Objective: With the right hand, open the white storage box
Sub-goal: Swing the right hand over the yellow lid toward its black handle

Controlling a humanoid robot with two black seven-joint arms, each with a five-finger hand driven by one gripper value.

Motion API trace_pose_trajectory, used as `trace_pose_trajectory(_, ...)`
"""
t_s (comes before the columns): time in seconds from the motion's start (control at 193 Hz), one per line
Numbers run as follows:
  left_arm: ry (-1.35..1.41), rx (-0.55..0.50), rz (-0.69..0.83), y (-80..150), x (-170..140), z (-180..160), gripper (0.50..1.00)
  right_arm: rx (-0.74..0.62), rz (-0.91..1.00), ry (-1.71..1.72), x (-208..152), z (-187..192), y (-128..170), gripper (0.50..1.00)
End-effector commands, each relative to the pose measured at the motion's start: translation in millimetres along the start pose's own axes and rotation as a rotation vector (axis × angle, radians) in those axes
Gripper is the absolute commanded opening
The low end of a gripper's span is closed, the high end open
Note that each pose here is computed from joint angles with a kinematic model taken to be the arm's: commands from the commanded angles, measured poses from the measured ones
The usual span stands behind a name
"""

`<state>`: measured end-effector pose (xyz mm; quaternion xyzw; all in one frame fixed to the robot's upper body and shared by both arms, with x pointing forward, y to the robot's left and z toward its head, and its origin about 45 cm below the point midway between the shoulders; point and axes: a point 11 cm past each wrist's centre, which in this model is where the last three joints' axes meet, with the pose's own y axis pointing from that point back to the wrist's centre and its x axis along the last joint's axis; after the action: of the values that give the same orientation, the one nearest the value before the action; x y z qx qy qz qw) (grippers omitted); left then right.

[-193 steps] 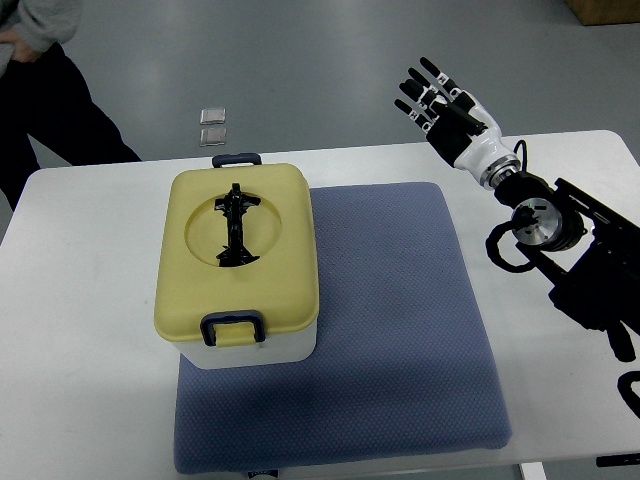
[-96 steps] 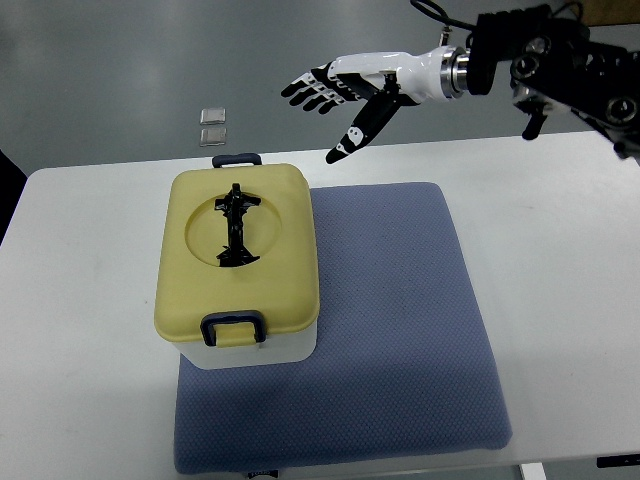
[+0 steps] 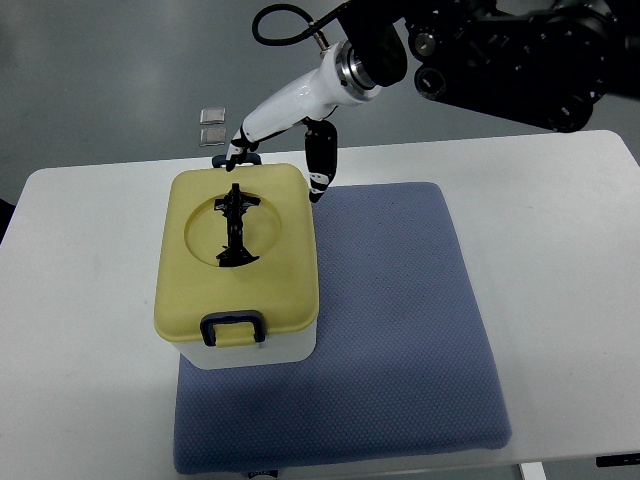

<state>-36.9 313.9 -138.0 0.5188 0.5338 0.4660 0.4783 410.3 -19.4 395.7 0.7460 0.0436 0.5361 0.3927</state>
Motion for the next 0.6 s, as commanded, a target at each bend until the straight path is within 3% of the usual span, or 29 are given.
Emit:
trace_pose_trajectory(0.0, -0.001, -0.001, -0.002, 0, -1, 0, 1.000, 0.016, 0.069, 0.045, 7, -10, -8, 0.926)
trace_pose_trajectory(0.597, -0.002, 0.001, -0.002, 0, -1, -1, 1.000, 0.097, 0.169, 0.042, 7, -23, -22, 0.926)
